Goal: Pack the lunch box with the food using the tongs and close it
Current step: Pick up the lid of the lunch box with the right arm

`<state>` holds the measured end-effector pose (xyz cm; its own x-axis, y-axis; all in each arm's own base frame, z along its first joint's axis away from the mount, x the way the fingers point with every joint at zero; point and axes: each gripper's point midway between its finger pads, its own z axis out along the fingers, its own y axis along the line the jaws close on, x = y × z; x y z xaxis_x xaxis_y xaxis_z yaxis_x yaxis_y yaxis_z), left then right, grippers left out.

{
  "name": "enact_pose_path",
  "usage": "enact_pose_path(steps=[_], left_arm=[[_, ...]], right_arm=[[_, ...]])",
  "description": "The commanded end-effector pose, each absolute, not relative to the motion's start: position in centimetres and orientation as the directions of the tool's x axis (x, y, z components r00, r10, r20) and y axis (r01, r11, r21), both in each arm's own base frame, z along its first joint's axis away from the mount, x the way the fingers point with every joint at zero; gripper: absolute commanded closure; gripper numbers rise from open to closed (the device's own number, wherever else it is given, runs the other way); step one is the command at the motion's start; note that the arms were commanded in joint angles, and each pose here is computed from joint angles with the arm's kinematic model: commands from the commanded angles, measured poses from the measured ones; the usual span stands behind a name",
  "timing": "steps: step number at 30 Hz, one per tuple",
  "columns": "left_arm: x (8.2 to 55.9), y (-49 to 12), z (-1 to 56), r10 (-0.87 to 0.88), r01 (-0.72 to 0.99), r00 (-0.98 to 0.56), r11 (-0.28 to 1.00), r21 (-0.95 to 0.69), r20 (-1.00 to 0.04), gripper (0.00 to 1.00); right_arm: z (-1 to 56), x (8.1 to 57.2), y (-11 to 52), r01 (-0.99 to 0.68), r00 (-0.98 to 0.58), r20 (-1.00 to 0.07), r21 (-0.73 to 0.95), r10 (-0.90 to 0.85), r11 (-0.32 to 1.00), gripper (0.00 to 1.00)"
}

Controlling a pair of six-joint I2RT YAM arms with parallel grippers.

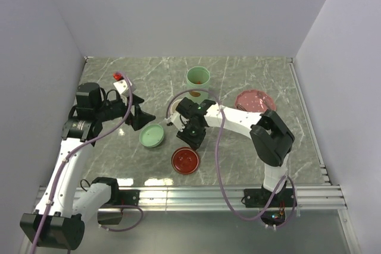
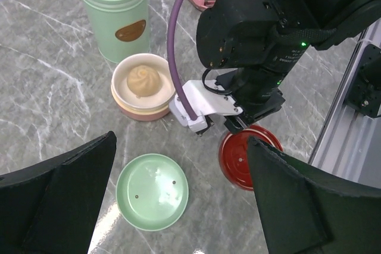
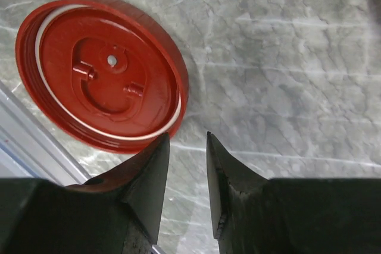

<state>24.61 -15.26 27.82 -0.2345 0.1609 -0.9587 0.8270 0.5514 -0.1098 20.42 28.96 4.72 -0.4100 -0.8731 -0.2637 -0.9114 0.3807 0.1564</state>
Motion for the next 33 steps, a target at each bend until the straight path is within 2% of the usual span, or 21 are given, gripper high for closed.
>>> enact_pose_path(steps=[1,9,13,15,16,18,21,22,24,27,28,30,31,33], left_arm=[[24.5,-15.3,28.0,0.158,0.836,-0.205,0.542,-0.089,-0.966,0.03],[24.4,-15.2,27.5,0.166,0.834,-0.206,0.545,-0.084,-0.964,0.03],[24.3,-15.2,27.1,0.174,0.837,-0.204,0.542,-0.08,-0.963,0.03],[24.1,-15.2,27.0,0.183,0.844,-0.195,0.533,-0.07,-0.964,0.02],[24.1,-15.2,26.8,0.198,0.849,-0.183,0.525,-0.054,-0.963,0.02],[23.8,-15.1,26.5,0.222,0.861,-0.17,0.508,-0.035,-0.96,0.03],[22.5,-14.6,24.2,0.344,0.895,-0.111,0.442,0.056,-0.932,0.04],[22.2,-14.2,23.4,0.404,0.909,-0.038,0.394,0.136,-0.914,0.04],[20.9,-13.7,22.0,0.465,0.921,0.002,0.344,0.182,-0.885,0.04],[19.5,-13.9,21.7,0.501,0.913,0.202,0.214,0.347,-0.841,0.06],[19.2,-14.1,21.4,0.517,0.891,0.305,0.14,0.431,-0.8,0.06],[18.0,-14.5,20.7,0.532,0.863,0.415,0.027,0.505,-0.738,0.05],[17.9,-14.6,20.7,0.535,0.814,0.514,-0.058,0.578,-0.671,0.05],[17.2,-15.2,20.6,0.519,0.77,0.599,-0.166,0.616,-0.61,0.05]], right_arm=[[4.8,21.3,30.5,-0.909,-0.416,-0.296,0.132,-0.86,0.395,0.62],[2.6,20.6,30.5,-0.901,-0.433,-0.255,0.152,-0.865,0.407,0.63],[1.7,20.6,30.4,-0.895,-0.445,-0.235,0.149,-0.864,0.421,0.68],[1.4,20.5,30.2,-0.893,-0.448,-0.224,0.149,-0.865,0.424,0.77],[1.5,20.6,30.2,-0.893,-0.449,-0.227,0.15,-0.864,0.425,0.87],[2.0,20.4,30.3,-0.895,-0.444,-0.23,0.161,-0.866,0.416,0.98],[3.9,19.9,30.1,-0.9,-0.433,-0.256,0.178,-0.864,0.398,1.0],[4.6,19.4,30.2,-0.899,-0.432,-0.267,0.204,-0.861,0.388,1.0],[6.9,19.2,30.6,-0.904,-0.421,-0.322,0.224,-0.848,0.364,1.0],[10.3,18.8,31.6,-0.905,-0.412,-0.395,0.278,-0.821,0.321,1.0],[11.6,18.6,32.1,-0.904,-0.408,-0.415,0.304,-0.813,0.299,1.0],[13.3,18.5,31.9,-0.9,-0.409,-0.432,0.334,-0.804,0.279,1.0],[14.6,18.2,32.5,-0.898,-0.402,-0.465,0.367,-0.789,0.241,1.0],[16.0,18.3,32.0,-0.884,-0.424,-0.479,0.405,-0.768,0.235,1.0]])
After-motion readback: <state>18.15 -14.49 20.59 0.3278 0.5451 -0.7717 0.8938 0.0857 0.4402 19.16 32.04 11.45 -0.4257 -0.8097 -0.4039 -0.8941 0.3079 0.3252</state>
